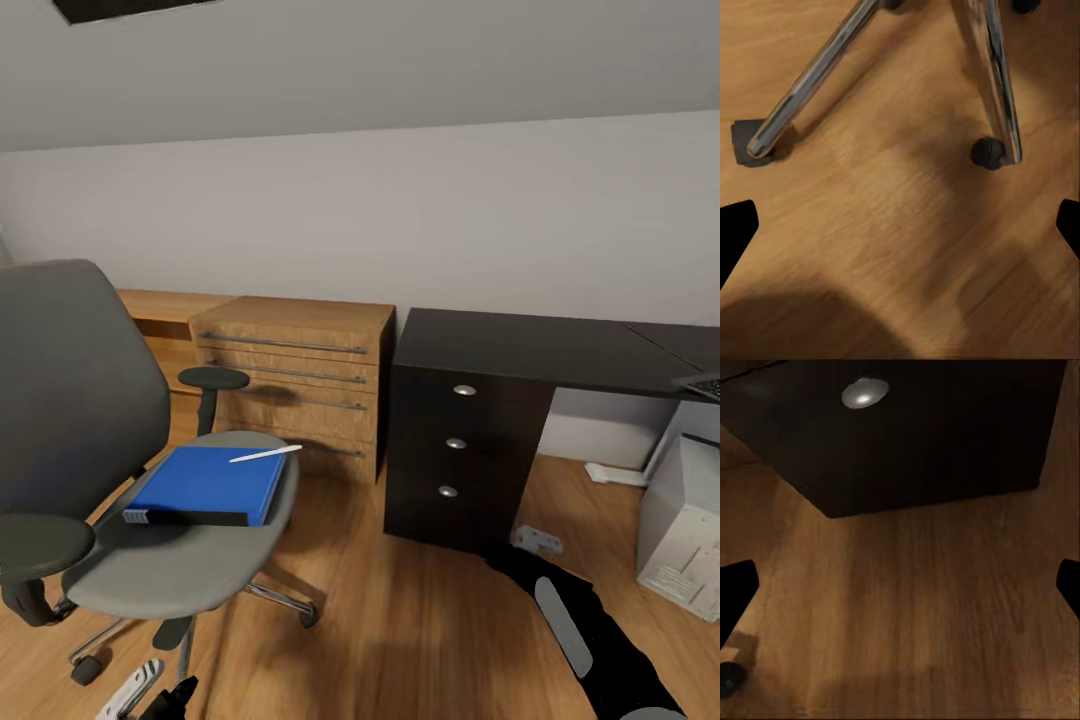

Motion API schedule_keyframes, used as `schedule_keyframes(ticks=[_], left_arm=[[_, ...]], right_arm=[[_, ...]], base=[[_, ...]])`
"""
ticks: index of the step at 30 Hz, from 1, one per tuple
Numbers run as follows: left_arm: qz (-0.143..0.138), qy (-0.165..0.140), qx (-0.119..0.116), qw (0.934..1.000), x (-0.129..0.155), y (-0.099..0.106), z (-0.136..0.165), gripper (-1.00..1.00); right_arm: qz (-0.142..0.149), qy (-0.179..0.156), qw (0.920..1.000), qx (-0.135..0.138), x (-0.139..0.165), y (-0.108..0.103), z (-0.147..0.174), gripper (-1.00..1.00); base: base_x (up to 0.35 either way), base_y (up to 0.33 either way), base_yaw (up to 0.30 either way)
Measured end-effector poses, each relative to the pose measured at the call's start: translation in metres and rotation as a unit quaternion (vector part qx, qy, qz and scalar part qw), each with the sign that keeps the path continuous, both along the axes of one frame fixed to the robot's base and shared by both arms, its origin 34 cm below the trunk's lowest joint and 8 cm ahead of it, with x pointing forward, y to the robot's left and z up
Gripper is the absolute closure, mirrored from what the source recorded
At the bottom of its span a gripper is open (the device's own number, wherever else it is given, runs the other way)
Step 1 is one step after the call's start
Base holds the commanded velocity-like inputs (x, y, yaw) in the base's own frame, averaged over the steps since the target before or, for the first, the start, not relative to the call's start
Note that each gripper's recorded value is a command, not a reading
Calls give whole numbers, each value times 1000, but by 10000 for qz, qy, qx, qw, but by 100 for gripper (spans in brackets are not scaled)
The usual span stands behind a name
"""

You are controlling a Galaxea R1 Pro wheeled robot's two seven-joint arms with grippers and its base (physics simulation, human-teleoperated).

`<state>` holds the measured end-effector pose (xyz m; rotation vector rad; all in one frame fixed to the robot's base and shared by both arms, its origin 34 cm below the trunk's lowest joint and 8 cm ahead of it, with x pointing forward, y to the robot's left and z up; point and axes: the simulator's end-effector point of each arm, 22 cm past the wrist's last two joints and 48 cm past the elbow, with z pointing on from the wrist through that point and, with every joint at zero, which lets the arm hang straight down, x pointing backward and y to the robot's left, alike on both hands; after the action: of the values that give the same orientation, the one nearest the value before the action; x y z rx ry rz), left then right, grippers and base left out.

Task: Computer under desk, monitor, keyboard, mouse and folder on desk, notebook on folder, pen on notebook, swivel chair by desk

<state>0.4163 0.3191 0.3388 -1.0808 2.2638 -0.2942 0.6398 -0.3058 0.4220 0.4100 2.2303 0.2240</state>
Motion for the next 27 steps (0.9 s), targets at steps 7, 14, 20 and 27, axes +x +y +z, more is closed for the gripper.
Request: schedule_keyframes(ticks=[7, 14, 20, 27], left_arm=[[-560, -284, -73, 9980, 22, -48, 22, -100], [-692, -539, -92, 9961, 32, -61, 41, -100], [-1191, -608, -15, 9910, 43, -97, 63, -100], [-1475, -652, 212, 9867, 55, -110, 84, -100]], right_arm=[[844, 640, 9842, -1420, -81, -6, 42, -100], [902, 638, 9822, -1520, -95, -4, 63, -100], [921, 639, 9815, -1550, -95, -4, 81, -100], [930, 618, 9815, -1553, -91, -2, 99, -100]], base=[[-1, -2, -7], [0, 0, 0], [0, 0, 0], [0, 0, 0]])
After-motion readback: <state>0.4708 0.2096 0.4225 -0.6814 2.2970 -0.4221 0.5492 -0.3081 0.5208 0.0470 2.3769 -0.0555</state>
